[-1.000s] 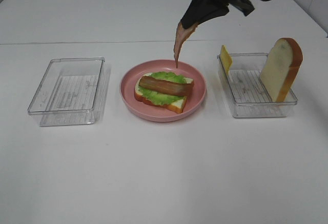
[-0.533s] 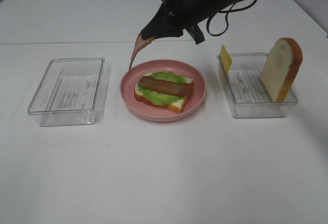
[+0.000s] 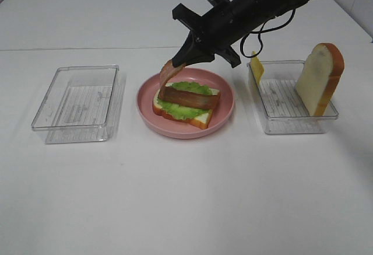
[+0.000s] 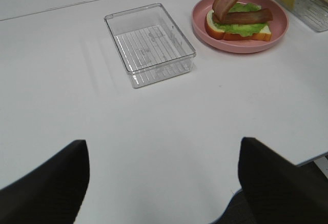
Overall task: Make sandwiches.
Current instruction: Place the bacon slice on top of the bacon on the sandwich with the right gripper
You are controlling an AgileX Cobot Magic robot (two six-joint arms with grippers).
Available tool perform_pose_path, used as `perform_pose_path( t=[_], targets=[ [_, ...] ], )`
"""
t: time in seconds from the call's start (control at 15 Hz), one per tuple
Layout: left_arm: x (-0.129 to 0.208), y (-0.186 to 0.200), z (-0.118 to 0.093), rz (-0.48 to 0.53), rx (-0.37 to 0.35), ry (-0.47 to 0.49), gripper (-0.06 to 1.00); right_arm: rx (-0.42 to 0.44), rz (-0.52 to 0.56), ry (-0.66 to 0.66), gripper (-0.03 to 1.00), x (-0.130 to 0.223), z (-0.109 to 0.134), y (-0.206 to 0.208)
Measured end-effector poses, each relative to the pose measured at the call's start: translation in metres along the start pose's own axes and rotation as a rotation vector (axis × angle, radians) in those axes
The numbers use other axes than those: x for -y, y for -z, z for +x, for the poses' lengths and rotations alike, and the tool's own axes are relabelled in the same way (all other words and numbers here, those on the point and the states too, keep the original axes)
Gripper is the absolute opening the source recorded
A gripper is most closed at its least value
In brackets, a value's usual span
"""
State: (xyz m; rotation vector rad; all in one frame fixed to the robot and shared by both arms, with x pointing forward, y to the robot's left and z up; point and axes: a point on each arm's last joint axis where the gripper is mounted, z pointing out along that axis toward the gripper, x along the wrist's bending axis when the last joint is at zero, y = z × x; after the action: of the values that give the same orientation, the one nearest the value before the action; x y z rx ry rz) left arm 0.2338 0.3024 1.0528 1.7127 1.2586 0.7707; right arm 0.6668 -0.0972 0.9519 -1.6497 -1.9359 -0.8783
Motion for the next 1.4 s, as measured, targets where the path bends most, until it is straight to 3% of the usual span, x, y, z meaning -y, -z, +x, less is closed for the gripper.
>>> perform_pose_path(
  t=[0.27, 0.67, 0.73, 1.2, 1.4],
  targets=[
    [0.000, 0.000, 0.000, 0.000, 0.000, 0.000, 0.76, -0.145, -0.025, 0.002, 0.00, -0.002, 0.013, 0.001],
    [0.000, 0.000, 0.000, 0.000, 0.000, 0.000, 0.76, -0.227, -0.012, -0.011, 0.00, -0.002, 0.016, -0.002],
    [0.000, 0.000, 0.000, 0.000, 0.000, 0.000, 0.76, -0.222, 0.008, -0.032, 0.00, -0.001, 0.007, -0.012],
    [0.000, 0.000, 0.000, 0.000, 0.000, 0.000, 0.76, -0.208, 0.044, -0.035, 0.00, 0.002, -0.001, -0.020],
    [0.000, 0.000, 0.000, 0.000, 0.000, 0.000, 0.76, -0.106, 0.060, -0.027, 0.00, 0.004, -0.010, -0.021]
  ],
)
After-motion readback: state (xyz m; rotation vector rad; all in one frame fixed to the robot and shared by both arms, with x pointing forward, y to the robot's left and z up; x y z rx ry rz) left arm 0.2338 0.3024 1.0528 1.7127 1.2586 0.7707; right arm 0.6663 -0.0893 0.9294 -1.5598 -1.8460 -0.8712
